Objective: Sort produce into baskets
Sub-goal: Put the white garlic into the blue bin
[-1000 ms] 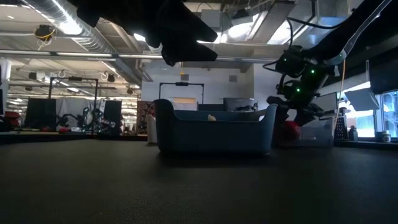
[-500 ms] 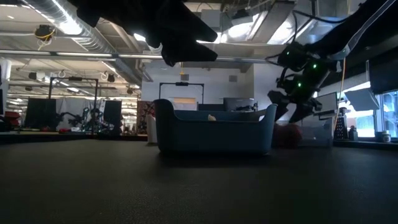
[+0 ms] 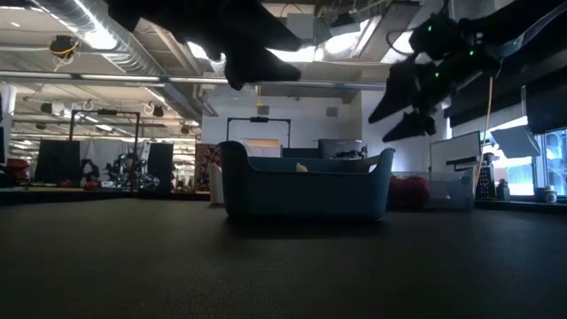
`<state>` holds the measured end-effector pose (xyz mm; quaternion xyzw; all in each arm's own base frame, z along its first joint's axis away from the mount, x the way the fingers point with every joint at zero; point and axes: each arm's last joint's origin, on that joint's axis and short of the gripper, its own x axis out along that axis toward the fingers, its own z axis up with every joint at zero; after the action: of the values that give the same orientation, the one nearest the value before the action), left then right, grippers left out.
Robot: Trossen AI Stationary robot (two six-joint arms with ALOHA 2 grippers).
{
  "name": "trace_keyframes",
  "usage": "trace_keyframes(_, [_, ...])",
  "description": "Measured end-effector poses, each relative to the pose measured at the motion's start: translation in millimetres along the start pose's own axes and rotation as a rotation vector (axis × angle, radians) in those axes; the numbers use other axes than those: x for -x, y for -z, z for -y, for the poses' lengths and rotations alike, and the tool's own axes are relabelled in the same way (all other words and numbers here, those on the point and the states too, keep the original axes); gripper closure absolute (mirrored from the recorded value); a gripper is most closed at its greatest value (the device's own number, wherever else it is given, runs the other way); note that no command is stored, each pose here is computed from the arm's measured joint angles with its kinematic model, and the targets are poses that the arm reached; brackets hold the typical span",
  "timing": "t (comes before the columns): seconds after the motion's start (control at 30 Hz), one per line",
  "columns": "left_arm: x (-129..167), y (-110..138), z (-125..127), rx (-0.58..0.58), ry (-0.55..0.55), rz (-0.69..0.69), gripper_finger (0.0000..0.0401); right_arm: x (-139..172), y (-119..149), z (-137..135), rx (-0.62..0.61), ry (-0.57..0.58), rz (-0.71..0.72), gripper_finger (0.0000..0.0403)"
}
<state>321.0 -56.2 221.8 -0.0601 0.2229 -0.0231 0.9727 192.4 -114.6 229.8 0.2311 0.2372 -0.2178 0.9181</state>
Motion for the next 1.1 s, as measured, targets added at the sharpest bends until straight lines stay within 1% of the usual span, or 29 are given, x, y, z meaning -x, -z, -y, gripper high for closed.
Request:
trace_keyframes(0.17, [24, -9, 2, 0.013, 0.000, -0.020, 0.0143, -2, 11, -33, 0.106, -0.117, -0.041, 0.0026])
trace_keyframes(0.23, [35, -11, 3, 0.024, -0.001, -0.045, 0.0143, -2, 15, -45, 0.138, -0.148, -0.052, 0.0026])
trace_keyframes(0.37, [58, -12, 3, 0.063, -0.008, -0.102, 0.0143, -1, 26, -68, 0.203, -0.180, -0.066, 0.0026])
trace_keyframes(0.43, [69, -10, 2, 0.092, -0.022, -0.154, 0.0143, 1, 33, -80, 0.238, -0.191, -0.069, 0.0026])
trace_keyframes(0.53, [82, -6, -1, 0.142, -0.049, -0.219, 0.0143, 5, 41, -96, 0.282, -0.190, -0.061, 0.0026])
trace_keyframes(0.63, [94, 0, -3, 0.188, -0.084, -0.301, 0.0143, 9, 49, -108, 0.301, -0.181, -0.048, 0.0026])
trace_keyframes(0.77, [106, 13, -8, 0.248, -0.171, -0.444, 0.0143, 12, 58, -120, 0.308, -0.191, -0.056, 0.0026])
trace_keyframes(0.97, [120, 34, -15, 0.332, -0.351, -0.674, 0.0143, 8, 71, -130, 0.320, -0.217, -0.106, 0.0026])
trace_keyframes(1.1, [128, 45, -18, 0.394, -0.465, -0.805, 0.0143, 2, 77, -131, 0.319, -0.169, -0.121, 0.0026])
